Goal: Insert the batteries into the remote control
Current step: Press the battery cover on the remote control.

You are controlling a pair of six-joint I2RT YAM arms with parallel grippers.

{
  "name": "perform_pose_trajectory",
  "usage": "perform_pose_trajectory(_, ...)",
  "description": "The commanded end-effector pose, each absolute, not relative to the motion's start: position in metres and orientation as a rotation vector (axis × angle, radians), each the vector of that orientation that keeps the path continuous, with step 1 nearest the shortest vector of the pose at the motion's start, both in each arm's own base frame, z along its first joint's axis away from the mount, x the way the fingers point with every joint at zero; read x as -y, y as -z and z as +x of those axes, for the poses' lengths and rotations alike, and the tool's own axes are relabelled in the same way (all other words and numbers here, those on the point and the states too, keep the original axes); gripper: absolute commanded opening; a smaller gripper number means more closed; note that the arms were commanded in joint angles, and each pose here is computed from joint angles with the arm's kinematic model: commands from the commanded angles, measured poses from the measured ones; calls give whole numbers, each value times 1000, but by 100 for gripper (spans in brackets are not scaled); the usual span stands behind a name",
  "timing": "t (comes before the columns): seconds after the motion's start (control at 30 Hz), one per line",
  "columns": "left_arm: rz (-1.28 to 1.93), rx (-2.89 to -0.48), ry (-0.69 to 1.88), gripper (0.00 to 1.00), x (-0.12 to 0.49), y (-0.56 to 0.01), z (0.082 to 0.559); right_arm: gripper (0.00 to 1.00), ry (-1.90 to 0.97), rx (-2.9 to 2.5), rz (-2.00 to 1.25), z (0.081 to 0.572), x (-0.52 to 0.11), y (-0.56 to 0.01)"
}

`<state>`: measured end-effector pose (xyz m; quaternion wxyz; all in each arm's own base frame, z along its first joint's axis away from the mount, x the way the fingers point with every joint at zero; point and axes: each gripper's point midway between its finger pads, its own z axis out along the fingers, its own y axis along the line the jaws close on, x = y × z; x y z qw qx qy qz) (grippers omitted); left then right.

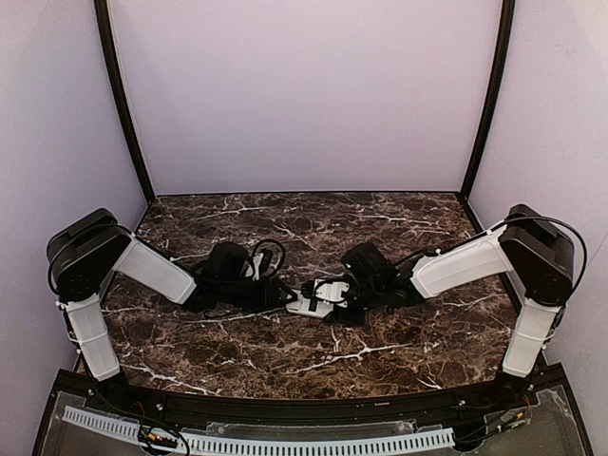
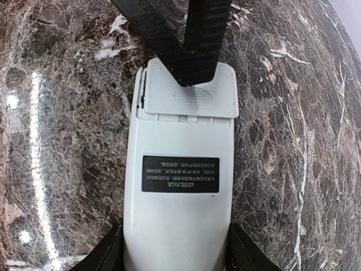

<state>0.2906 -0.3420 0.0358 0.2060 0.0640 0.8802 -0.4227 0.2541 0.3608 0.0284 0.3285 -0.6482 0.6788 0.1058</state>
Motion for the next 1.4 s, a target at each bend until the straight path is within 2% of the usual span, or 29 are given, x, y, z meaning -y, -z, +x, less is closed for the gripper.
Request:
perform_pose_trajectory(0.0, 150, -2549, 1119, 53, 334, -15, 288, 7, -197, -1767, -1753, 248, -358, -14)
perform_pose_trajectory(0.7, 209, -2565, 1165, 42, 338, -9, 277, 6, -184, -1769, -1737, 251, -359, -15)
perform_pose_trajectory(0.97, 250, -2588, 1141, 31, 339, -9, 267, 5, -153, -1779, -1724, 256, -358, -15)
perform_pose_trajectory(1.37, 236, -2628, 1126, 25, 336, -10, 262, 5, -127, -1797, -1730, 258, -356, -9)
